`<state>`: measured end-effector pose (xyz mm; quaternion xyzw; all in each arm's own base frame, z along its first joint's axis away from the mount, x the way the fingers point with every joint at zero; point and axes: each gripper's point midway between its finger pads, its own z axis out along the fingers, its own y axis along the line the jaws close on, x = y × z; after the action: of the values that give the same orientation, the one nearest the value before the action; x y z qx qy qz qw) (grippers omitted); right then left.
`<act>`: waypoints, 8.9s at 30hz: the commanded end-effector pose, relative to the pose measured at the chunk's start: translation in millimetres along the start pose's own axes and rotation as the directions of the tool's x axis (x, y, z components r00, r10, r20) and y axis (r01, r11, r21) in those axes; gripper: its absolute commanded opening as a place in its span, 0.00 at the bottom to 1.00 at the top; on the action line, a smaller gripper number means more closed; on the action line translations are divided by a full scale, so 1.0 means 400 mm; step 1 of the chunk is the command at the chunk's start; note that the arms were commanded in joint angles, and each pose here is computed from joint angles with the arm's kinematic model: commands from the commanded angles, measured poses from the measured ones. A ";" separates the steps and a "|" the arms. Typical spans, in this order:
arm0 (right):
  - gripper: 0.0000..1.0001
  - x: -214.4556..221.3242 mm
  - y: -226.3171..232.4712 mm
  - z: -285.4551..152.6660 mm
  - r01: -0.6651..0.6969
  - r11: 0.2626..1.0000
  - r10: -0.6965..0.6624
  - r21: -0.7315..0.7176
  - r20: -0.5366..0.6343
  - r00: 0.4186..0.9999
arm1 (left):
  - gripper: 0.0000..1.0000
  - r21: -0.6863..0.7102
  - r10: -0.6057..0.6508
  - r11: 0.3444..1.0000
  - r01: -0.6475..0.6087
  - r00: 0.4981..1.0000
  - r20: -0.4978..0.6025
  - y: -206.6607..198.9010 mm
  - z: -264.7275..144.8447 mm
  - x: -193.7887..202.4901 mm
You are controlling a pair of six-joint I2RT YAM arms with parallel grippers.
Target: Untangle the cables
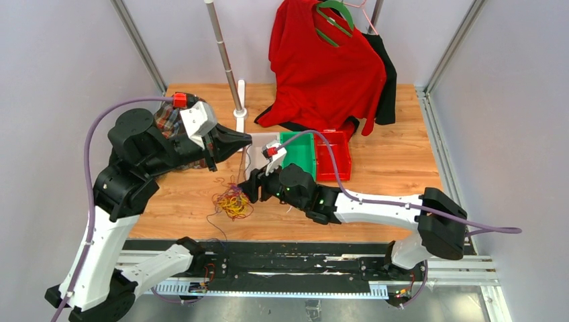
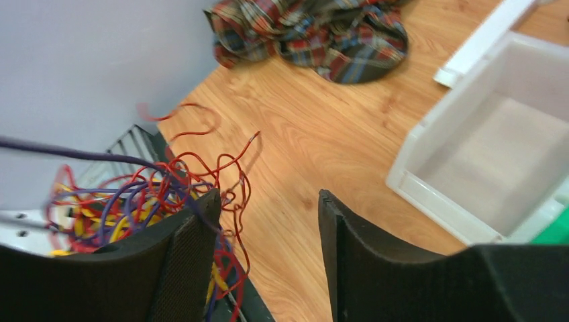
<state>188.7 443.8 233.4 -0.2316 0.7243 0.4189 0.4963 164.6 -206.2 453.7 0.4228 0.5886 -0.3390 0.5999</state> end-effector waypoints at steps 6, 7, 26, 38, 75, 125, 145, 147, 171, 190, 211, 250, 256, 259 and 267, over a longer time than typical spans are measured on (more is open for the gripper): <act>0.53 0.091 -0.224 -0.029 -0.226 0.943 0.221 0.246 0.044 0.974 | 0.00 -0.006 0.106 0.994 -0.106 0.983 0.149 0.001 -0.015 -0.159; 0.52 0.090 -0.243 -0.040 -0.239 0.937 0.231 0.257 0.060 0.971 | 0.00 -0.007 0.112 0.994 -0.113 0.981 0.155 0.003 -0.014 -0.170; 0.55 0.047 -0.457 -0.247 -0.162 0.819 0.081 0.550 0.170 0.982 | 0.00 -0.175 0.367 0.930 -0.325 0.858 0.359 0.092 -0.009 -0.516; 0.59 0.034 -0.402 -0.275 -0.105 0.888 0.053 0.447 0.128 0.990 | 0.00 -0.260 0.440 0.894 -0.365 0.826 0.354 0.110 -0.037 -0.542; 0.56 -0.174 0.060 0.021 0.192 0.964 -0.162 -0.185 0.168 0.973 | 0.00 -0.016 0.254 0.967 -0.256 0.947 0.197 0.011 -0.023 -0.267; 0.73 -0.300 -0.110 -0.245 0.306 0.952 -0.306 0.006 0.087 0.948 | 0.00 0.001 0.191 0.981 -0.192 0.979 0.070 0.034 0.029 -0.074; 0.04 -0.303 -0.094 -0.032 0.101 0.987 -0.079 -0.127 0.171 0.982 | 0.00 0.053 0.123 0.991 -0.125 0.992 0.041 0.014 0.049 -0.028; 0.01 -0.320 -0.167 -0.046 0.093 0.995 -0.087 -0.026 0.193 0.977 | 0.04 0.045 0.119 0.992 -0.121 0.992 0.034 0.013 0.044 -0.016; 0.01 -0.269 -0.779 -0.298 -0.063 0.755 0.003 0.653 0.092 0.996 | 0.58 -0.003 0.169 0.977 -0.214 0.782 -0.600 0.063 -0.105 0.483; 0.08 -0.067 -0.931 -0.363 0.204 0.472 0.111 0.858 -0.287 0.951 | 0.66 0.038 0.164 0.982 -0.186 0.724 -0.670 0.046 -0.143 0.506; 0.64 -0.028 -0.873 -0.324 0.229 0.612 0.228 0.757 -0.446 0.866 | 0.53 0.061 0.192 0.974 -0.217 0.659 -0.727 0.080 -0.137 0.544; 0.70 0.213 -0.197 -0.021 -0.190 0.970 0.233 0.152 -0.349 0.908 | 0.39 0.044 0.130 0.989 -0.142 0.685 -0.717 0.073 -0.126 0.901; 0.59 0.338 -0.227 -0.018 -0.211 0.953 0.286 0.216 -0.418 0.862 | 0.40 0.115 0.187 0.982 -0.151 0.673 -0.716 0.044 -0.143 0.921; 0.43 0.379 -0.248 -0.040 -0.222 0.940 0.317 0.258 -0.431 0.845 | 0.42 0.183 0.264 0.964 -0.192 0.667 -0.696 0.029 -0.138 0.934; 0.07 0.421 -0.287 -0.111 -0.283 0.911 0.383 0.300 -0.359 0.851 | 0.44 0.327 0.444 0.896 -0.302 0.585 -0.678 0.015 -0.084 0.961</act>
<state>185.3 368.2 46.9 -0.1534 0.8869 0.3456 0.2653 170.7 -127.6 72.8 0.6584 0.6764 -0.0827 0.3196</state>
